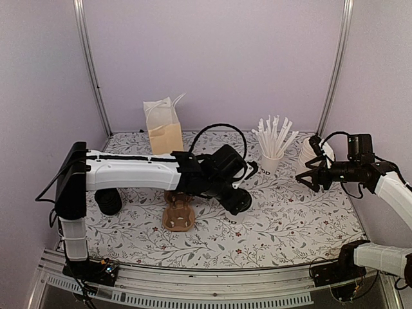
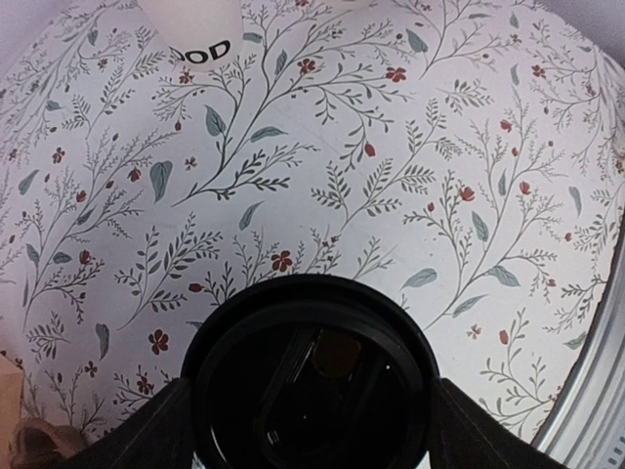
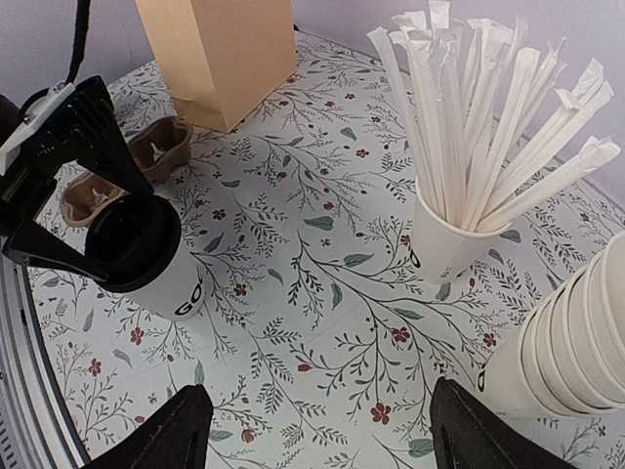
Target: Pack the takeout coffee
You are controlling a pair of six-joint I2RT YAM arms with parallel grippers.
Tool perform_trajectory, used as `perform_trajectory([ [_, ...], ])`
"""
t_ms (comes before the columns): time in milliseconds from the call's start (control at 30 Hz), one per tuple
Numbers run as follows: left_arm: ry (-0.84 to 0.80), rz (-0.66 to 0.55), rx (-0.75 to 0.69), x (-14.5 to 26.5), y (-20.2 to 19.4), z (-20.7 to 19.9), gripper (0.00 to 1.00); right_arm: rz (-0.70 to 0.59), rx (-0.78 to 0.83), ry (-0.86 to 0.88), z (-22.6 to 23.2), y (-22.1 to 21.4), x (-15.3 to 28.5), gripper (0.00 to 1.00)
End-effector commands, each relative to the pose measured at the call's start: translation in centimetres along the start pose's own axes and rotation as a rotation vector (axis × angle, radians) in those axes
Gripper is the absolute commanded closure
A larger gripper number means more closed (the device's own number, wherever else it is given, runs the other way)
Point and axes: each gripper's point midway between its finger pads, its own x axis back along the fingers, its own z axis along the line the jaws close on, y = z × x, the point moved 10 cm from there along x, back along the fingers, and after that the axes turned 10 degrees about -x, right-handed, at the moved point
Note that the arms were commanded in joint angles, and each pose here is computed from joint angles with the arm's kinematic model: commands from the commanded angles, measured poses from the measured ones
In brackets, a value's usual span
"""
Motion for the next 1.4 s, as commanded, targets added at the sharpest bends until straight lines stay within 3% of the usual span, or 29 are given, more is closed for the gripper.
perform_trajectory([
  [0, 0.039, -0.025, 0.014, 0.6, 1.0, 2.1, 0.19, 0.001, 0.005, 0.006, 0.1, -0.3, 0.1, 0.2],
  [533, 0.171, -0.115, 0.093, -3.6, 5.3, 14.4, 0.23, 0.005, 0.003, -0.006, 0.0, -0.4, 0.1, 0.2],
  [1133, 0.161, -0.135, 0.085, -7.8, 6.1, 16.1, 0.17, 0.014, -0.003, -0.016, -0.2, -0.5, -0.1, 0.2],
  [1367, 0.175, -0.152, 0.091, -6.6, 6.8, 16.1, 0.13, 0.016, -0.002, -0.018, -0.2, -0.5, -0.1, 0.2],
])
